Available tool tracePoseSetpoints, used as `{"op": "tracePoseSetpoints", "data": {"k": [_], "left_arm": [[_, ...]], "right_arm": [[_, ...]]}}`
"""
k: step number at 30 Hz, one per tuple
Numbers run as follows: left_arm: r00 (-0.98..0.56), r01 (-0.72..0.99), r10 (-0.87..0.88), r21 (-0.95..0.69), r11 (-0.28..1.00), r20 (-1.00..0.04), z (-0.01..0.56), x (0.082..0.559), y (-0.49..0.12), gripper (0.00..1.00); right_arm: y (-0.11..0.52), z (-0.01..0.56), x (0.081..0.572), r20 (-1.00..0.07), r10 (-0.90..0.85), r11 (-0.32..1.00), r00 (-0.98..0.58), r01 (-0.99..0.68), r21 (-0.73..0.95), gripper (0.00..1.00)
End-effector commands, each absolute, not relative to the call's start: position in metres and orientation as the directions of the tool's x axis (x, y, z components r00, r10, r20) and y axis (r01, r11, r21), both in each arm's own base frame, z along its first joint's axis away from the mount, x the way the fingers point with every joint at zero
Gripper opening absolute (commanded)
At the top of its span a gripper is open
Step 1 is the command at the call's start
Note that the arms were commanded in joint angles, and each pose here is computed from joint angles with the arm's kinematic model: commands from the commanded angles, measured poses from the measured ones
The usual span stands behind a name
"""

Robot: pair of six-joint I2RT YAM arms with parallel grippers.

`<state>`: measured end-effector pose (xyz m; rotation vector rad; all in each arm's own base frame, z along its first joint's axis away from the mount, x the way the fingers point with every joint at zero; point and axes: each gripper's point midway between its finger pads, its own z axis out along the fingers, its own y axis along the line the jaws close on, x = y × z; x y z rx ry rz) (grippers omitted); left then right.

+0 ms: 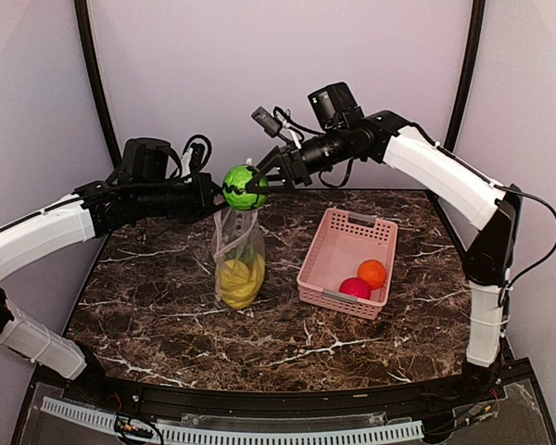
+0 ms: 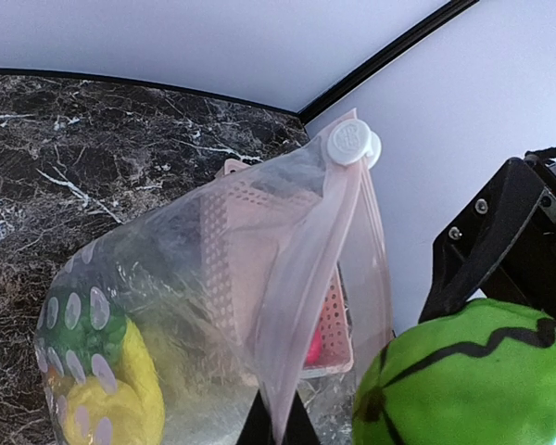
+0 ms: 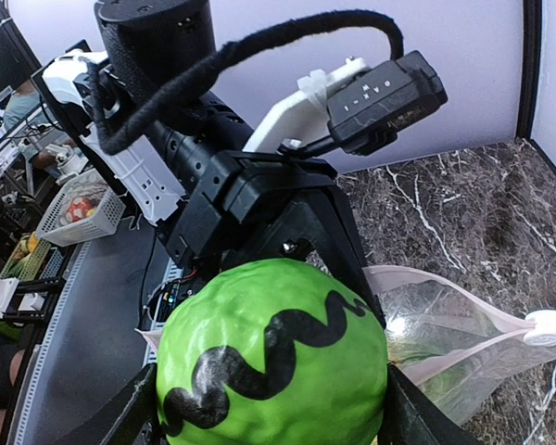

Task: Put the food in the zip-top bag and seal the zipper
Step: Place the fake fruit in the zipper food storage bag.

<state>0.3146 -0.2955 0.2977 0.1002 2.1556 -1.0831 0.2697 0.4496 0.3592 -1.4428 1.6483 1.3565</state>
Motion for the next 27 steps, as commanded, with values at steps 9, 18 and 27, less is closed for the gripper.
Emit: {"op": "tracePoseSetpoints", "data": {"k": [9, 18, 27], "left_arm": [[-0.695, 0.389, -0.288, -0.681, 0.620, -0.659, 0.331, 0.317, -0.290, 0.01], [-0.678, 0.384, -0.334, -0.702, 0.600, -0.655, 0.335, 0.322, -0.291, 0.01], [-0.714, 0.369, -0.320, -0.723, 0.585, -0.623, 0.324, 0.323, -0.298, 0.01]], "right_arm": [[0.453, 0.297, 0.288, -0.802, -0.543, 0.151, -0.249, -0.969, 0.198, 0.62], [0.457, 0.278, 0.277, -0.751, -0.647, 0.182, -0.134, -0.983, 0.019, 0.64], [0.473, 0.318, 0.281, -0.812, -0.580, 0.189, -0.069, -0.981, -0.052, 0.82]]}}
